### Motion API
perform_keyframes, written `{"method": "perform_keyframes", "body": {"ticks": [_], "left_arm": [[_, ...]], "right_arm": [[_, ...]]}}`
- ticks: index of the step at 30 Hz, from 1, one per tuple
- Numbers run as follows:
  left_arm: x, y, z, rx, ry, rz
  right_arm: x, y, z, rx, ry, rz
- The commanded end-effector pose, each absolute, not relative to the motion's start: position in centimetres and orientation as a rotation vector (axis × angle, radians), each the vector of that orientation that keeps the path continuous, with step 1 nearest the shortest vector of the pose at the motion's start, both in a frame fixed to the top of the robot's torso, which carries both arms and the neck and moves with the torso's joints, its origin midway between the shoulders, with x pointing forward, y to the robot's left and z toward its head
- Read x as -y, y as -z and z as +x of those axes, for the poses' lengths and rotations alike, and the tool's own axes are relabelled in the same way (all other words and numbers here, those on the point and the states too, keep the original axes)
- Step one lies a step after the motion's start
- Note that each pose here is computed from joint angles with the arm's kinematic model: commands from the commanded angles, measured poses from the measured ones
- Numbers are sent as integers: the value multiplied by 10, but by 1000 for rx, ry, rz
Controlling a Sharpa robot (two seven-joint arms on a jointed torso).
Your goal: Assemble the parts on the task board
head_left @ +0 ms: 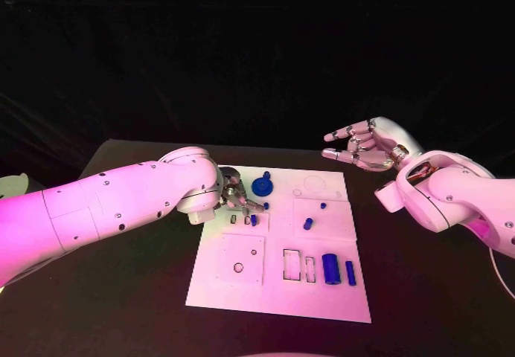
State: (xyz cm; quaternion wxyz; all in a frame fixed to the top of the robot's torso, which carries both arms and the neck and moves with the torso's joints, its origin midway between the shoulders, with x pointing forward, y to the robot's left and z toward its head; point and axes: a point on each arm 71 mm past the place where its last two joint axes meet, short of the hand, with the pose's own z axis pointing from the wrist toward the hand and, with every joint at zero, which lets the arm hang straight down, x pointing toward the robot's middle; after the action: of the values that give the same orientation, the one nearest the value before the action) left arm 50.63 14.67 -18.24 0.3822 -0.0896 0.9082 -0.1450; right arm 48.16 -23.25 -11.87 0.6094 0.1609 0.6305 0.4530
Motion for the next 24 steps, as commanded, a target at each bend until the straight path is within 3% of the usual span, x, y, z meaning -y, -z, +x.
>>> {"method": "perform_keyframes", "body": {"ticks": [1,24], "left_arm": [[-147,184,505,-2351,312,-195],[-143,186,502,-2374,313,-159]], "right_arm": [[231,119,481,-1454,-1047,356],[229,122,484,-1466,-1042,355]]}}
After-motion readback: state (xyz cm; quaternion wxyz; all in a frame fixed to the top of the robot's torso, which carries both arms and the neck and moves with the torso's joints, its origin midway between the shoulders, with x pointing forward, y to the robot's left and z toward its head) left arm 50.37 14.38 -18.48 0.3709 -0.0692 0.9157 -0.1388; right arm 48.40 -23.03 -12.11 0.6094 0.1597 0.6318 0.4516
